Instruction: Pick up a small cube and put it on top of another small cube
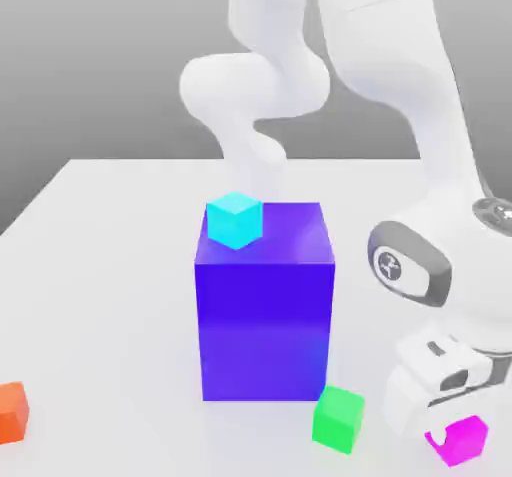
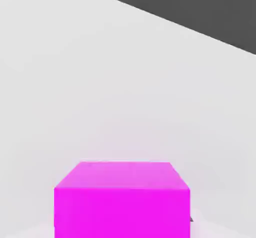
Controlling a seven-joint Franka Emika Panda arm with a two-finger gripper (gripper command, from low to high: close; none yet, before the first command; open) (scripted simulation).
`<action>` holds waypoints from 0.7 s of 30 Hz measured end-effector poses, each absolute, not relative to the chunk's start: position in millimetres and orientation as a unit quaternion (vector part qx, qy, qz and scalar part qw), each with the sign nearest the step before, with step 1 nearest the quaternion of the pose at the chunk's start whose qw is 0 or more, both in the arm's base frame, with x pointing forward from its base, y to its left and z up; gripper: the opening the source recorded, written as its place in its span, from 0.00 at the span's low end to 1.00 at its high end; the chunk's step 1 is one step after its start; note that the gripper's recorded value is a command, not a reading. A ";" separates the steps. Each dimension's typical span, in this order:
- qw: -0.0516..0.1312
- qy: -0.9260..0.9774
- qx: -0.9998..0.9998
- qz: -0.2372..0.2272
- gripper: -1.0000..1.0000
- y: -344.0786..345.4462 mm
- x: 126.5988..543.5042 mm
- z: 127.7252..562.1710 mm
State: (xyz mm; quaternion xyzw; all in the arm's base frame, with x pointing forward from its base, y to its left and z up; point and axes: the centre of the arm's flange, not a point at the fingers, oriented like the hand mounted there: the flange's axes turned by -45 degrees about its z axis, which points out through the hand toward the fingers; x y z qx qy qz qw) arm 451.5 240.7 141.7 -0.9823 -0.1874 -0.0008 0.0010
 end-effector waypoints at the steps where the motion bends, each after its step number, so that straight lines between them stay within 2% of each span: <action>1: 0.001 -0.187 -0.982 -0.001 0.00 240.8 451.8 153.7; 4: 0.000 -0.177 -0.984 0.000 0.00 233.6 450.9 190.4; 11: 0.000 0.003 -1.000 0.000 0.00 126.4 438.1 236.4; 13: 0.000 0.040 -0.999 0.000 0.00 105.0 434.1 233.7; 17: 0.000 0.047 -0.999 -0.001 0.00 102.7 432.0 193.0; 18: 0.000 0.046 -0.999 -0.001 1.00 102.8 431.2 183.7; 21: 0.000 0.046 -0.999 -0.001 1.00 102.8 431.2 183.7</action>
